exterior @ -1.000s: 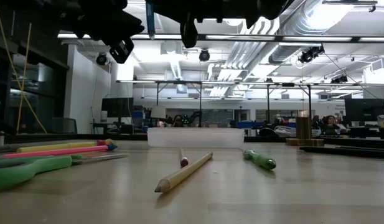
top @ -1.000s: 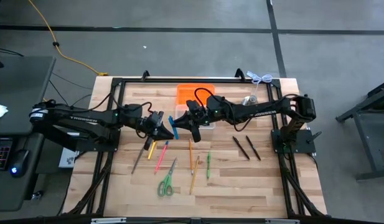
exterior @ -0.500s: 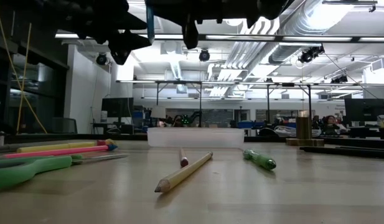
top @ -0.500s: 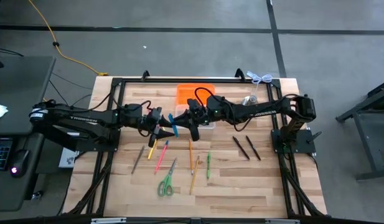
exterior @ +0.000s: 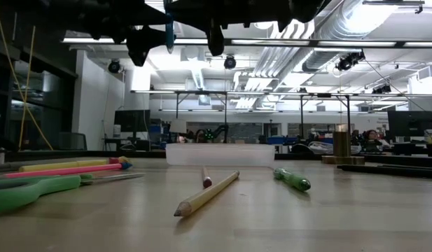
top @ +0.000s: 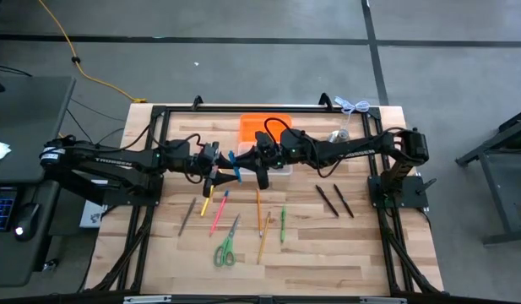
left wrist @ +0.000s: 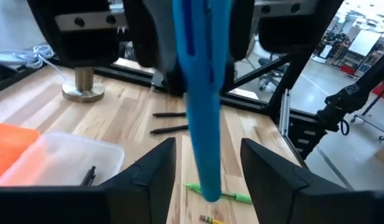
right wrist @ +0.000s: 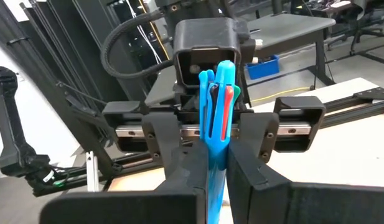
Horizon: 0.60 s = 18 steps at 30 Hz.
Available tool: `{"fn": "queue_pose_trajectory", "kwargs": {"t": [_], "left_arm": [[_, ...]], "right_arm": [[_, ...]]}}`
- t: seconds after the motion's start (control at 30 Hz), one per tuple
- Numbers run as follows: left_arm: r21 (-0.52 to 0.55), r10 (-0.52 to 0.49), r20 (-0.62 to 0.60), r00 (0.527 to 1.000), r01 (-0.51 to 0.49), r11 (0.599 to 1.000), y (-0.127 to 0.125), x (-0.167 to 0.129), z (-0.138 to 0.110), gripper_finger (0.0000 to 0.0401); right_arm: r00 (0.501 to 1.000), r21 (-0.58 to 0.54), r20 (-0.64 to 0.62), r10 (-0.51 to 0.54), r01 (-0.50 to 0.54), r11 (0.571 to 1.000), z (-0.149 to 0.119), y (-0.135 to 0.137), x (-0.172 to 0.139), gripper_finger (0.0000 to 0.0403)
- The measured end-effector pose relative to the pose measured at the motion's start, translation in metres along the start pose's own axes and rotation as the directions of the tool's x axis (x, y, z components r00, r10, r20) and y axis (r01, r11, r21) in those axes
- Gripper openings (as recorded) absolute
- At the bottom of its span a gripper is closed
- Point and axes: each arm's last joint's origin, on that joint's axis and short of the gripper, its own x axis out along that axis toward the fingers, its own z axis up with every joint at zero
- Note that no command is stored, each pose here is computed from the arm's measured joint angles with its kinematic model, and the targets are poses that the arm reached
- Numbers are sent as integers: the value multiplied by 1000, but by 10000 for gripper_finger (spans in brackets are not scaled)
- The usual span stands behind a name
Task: Pick & place school supplies into a supply box
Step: Put the blue pen into the transparent supply box
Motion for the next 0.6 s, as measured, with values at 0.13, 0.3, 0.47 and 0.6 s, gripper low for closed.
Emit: {"fn": "queue_pose_trajectory", "kwargs": {"t": [0.13,0.3,0.47,0.6], "left_arm": [[2,22,25,999,-22,1000,0,0,2,196],[2,27,25,999,-27,1000,1,0,2,174],[2,28,25,999,-28,1000,1,0,2,138],[-2,30,25,999,-30,1000,1,0,2,99]], "right_arm": [[1000,-2,1,-2,2,1000,0,0,0,12],[1000,-11,1,-2,2,1000,0,0,0,12],[1000,-19,1,-2,2,1000,0,0,0,12],[1000,-23,1,-1,1,1000,0,0,0,12]]}}
